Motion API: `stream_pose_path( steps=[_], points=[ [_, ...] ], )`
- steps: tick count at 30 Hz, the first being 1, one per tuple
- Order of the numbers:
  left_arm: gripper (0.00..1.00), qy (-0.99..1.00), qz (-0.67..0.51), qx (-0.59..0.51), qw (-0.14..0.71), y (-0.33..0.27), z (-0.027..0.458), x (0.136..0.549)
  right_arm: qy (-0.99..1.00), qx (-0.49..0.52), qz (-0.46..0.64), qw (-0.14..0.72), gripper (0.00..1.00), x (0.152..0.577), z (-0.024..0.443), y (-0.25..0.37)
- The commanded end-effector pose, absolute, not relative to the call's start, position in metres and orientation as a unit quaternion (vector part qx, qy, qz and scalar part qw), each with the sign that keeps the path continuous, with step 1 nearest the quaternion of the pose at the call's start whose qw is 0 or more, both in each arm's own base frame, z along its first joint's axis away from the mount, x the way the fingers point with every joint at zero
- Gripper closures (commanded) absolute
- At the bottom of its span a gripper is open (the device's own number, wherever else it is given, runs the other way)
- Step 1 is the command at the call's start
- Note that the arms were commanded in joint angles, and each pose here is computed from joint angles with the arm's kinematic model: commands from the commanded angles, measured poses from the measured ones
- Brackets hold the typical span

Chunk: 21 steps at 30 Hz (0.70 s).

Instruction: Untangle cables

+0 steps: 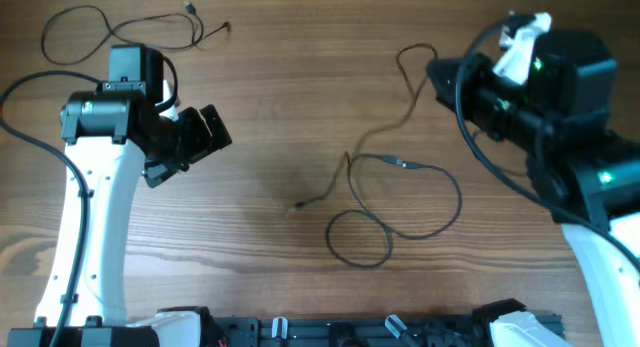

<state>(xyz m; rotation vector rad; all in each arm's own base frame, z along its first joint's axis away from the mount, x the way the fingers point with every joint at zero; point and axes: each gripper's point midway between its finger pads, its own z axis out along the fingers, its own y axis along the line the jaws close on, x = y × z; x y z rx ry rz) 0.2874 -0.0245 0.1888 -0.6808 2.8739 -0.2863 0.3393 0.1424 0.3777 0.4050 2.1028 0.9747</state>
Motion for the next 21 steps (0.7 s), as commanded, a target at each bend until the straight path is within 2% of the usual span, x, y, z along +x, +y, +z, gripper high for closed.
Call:
stream_pose_path(
  steps=[1,5,9,14,21],
  points=[
    [0.00,0.964,-0.097,-0.237,0.068,-0.026,0.175,0.282,0.754,0.077,0.519,0.395,0.96,0.314,0.451,0.176],
    [0.00,0.963,-0.127,-0.231,0.059,-0.037,0.173,0.282,0.709,0.080,0.599,0.364,0.96,0.303,0.485,0.188],
    [0.00,0.954,-0.264,-0.116,0.081,-0.083,0.198,0.291,0.714,0.113,0.604,0.335,0.96,0.308,0.476,0.188],
    [0.00,0.899,-0.399,0.046,0.173,-0.125,0.262,0.292,0.733,0.148,0.597,0.290,0.96,0.317,0.453,0.192],
    [0.01,0.838,-0.412,0.160,0.321,-0.141,0.339,0.273,0.733,0.209,0.610,0.216,0.96,0.329,0.434,0.199]
  ],
)
